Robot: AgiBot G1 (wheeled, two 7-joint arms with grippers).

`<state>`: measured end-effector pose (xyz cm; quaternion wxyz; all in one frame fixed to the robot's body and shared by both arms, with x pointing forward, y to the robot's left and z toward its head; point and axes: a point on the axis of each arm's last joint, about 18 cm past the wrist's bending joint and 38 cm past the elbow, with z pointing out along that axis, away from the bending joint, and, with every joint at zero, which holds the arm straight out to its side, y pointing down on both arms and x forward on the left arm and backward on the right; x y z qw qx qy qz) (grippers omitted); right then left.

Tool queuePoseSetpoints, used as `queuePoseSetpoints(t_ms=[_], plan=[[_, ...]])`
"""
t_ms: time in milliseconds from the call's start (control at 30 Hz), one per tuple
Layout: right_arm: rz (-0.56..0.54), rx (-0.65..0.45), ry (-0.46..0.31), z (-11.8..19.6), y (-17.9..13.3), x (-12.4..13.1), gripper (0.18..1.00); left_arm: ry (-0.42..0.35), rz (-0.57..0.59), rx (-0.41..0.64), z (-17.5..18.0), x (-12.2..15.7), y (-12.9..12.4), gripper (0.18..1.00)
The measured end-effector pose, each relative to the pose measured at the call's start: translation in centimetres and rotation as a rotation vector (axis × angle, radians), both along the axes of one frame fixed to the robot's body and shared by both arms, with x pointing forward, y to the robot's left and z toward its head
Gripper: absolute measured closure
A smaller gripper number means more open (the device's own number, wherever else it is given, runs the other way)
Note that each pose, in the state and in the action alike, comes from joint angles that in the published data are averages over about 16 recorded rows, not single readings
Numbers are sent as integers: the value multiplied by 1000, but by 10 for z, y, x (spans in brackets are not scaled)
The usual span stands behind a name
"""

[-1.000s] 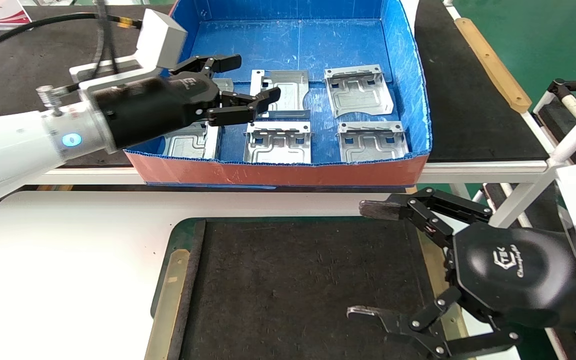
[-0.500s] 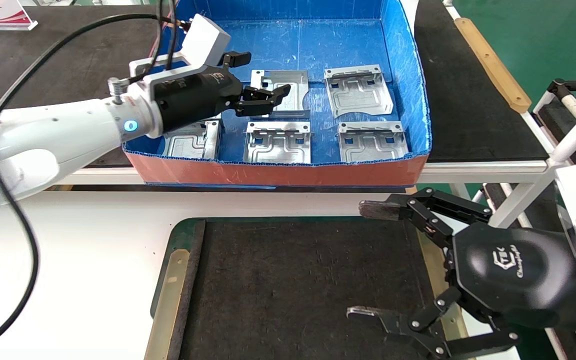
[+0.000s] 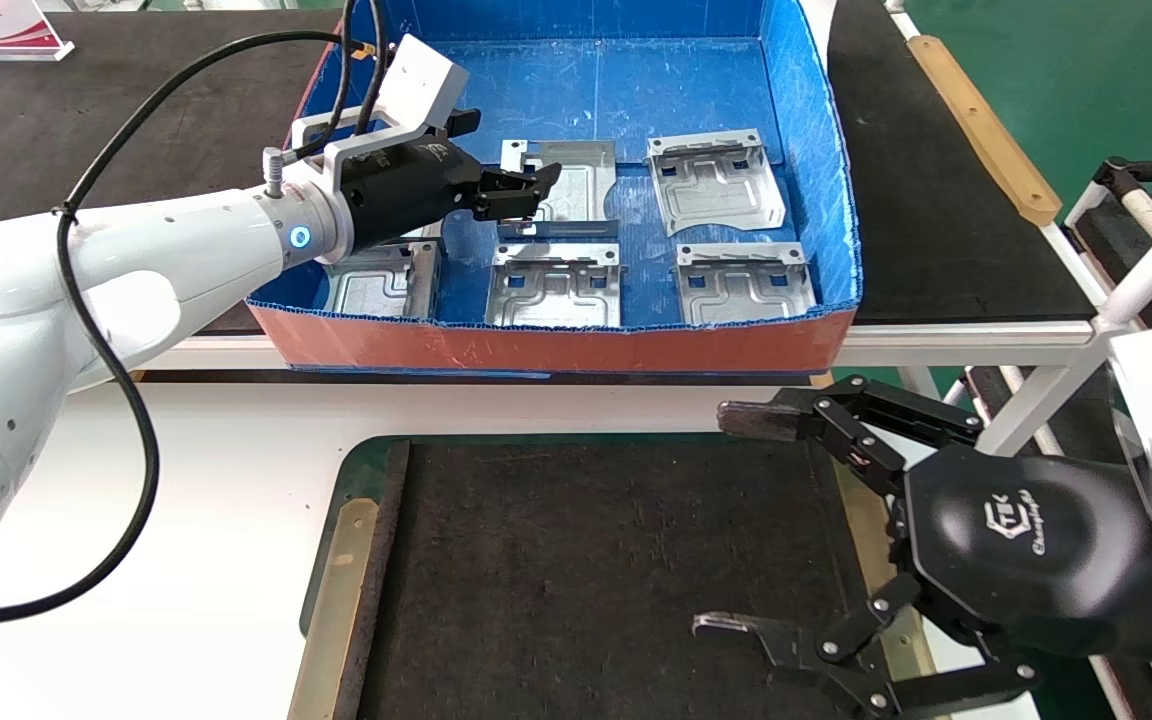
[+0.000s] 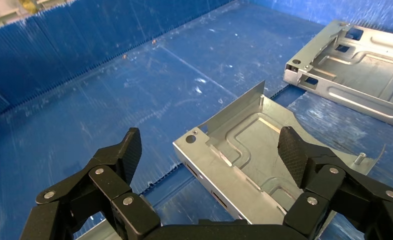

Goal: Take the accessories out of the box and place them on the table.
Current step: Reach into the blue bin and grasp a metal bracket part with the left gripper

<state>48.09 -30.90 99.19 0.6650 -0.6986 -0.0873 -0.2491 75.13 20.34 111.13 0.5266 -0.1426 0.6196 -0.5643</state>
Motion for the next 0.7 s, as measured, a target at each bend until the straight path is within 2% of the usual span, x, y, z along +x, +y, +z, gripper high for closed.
queuePoseSetpoints(t_ms=[700], plan=[[0,0,0,0,0,0,178,46,41,10,0,7,-5,183]])
